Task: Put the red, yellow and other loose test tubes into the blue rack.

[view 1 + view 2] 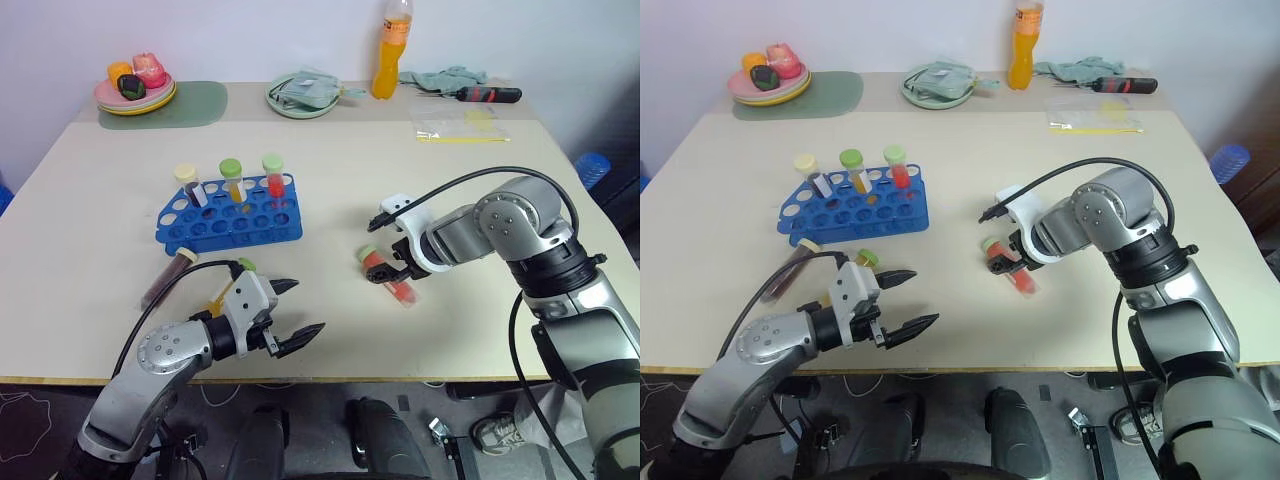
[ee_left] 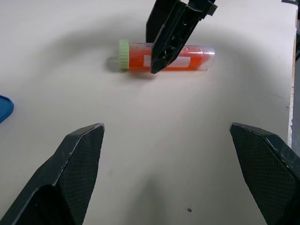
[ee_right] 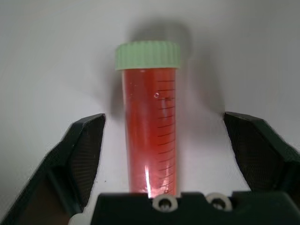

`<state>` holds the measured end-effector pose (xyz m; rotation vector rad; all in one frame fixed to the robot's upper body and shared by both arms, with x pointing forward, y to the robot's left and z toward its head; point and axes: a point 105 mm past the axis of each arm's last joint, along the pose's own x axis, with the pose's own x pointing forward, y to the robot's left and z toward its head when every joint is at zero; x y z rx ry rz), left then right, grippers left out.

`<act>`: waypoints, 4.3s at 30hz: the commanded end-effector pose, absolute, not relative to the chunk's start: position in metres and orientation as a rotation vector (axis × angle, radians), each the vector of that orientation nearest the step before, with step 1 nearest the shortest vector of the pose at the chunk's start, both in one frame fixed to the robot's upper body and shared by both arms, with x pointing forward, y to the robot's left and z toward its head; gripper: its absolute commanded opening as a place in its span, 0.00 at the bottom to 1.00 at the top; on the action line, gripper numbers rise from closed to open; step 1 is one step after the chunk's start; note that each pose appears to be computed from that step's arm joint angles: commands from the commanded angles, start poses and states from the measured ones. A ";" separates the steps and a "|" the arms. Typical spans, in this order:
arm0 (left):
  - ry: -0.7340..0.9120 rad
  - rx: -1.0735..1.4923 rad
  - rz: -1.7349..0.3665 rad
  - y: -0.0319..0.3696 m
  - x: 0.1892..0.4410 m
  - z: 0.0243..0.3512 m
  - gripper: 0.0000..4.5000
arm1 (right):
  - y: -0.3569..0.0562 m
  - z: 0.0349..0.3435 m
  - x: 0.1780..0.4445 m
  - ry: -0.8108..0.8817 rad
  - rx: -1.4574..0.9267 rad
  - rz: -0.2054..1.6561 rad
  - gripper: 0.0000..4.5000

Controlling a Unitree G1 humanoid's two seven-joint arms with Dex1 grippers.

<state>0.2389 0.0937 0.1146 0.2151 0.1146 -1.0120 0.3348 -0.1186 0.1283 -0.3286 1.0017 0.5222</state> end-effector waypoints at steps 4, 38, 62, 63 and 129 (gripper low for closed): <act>0.086 0.238 -1.005 0.097 0.236 0.118 1.00 | -0.108 0.134 0.333 1.002 -0.321 0.529 0.25; -0.058 0.183 -0.313 0.208 0.271 0.126 1.00 | 0.073 0.208 0.380 -0.276 0.046 0.836 0.17; -0.058 0.168 -0.384 0.194 0.271 0.129 1.00 | 0.071 0.183 0.390 -0.279 0.067 0.786 0.17; -0.058 0.169 -0.386 0.194 0.270 0.130 1.00 | 0.071 0.181 0.389 -0.283 0.064 0.793 0.17; -0.232 0.298 -0.155 0.185 0.323 0.221 0.18 | -0.030 0.171 0.282 -0.105 -0.310 1.343 1.00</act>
